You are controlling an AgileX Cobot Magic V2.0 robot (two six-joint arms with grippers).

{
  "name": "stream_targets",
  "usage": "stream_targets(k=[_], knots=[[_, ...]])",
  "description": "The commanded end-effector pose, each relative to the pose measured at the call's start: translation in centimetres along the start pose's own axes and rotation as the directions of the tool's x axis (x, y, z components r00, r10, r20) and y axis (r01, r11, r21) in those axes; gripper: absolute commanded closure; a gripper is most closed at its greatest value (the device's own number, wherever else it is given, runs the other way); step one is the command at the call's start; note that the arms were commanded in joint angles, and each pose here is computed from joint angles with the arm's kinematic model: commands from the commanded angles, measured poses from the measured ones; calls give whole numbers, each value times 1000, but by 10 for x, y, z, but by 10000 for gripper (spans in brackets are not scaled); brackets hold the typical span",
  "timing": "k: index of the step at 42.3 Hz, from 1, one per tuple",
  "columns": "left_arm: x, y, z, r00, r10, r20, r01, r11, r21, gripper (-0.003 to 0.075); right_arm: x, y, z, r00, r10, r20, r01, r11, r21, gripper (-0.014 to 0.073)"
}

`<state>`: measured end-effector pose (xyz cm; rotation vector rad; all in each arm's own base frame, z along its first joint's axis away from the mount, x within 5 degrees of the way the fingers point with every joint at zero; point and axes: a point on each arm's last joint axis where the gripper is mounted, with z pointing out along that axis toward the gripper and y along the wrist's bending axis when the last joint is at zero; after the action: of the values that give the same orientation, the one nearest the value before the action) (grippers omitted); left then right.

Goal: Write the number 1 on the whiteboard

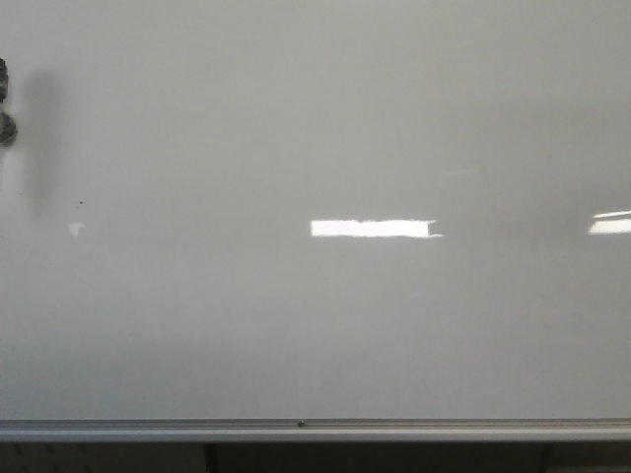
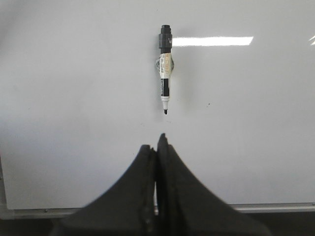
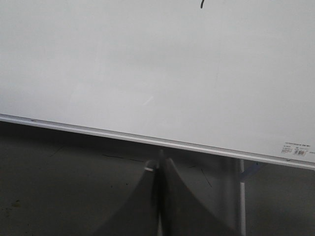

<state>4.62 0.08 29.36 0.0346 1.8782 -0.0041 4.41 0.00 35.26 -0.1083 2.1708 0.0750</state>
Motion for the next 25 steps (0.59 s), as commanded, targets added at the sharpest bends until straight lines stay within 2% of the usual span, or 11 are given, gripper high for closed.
stream_targets(k=[1,12,20,25], knots=[[7,-1,4,987,3,159,-6,1000,16,741,-10,-1,-4,997,-7,74,5,1000,16,691],[61,-5,28,953,1,304,-12,999,34,741,-10,-1,-4,997,-7,74,5,1000,16,691],[78,-6,34,922,-2,388,-14,999,40,741,-10,-1,-4,997,-7,74,5,1000,16,691],[81,-5,35,917,-2,399,-12,999,34,741,-11,-1,-4,997,-7,73,6,1000,16,691]])
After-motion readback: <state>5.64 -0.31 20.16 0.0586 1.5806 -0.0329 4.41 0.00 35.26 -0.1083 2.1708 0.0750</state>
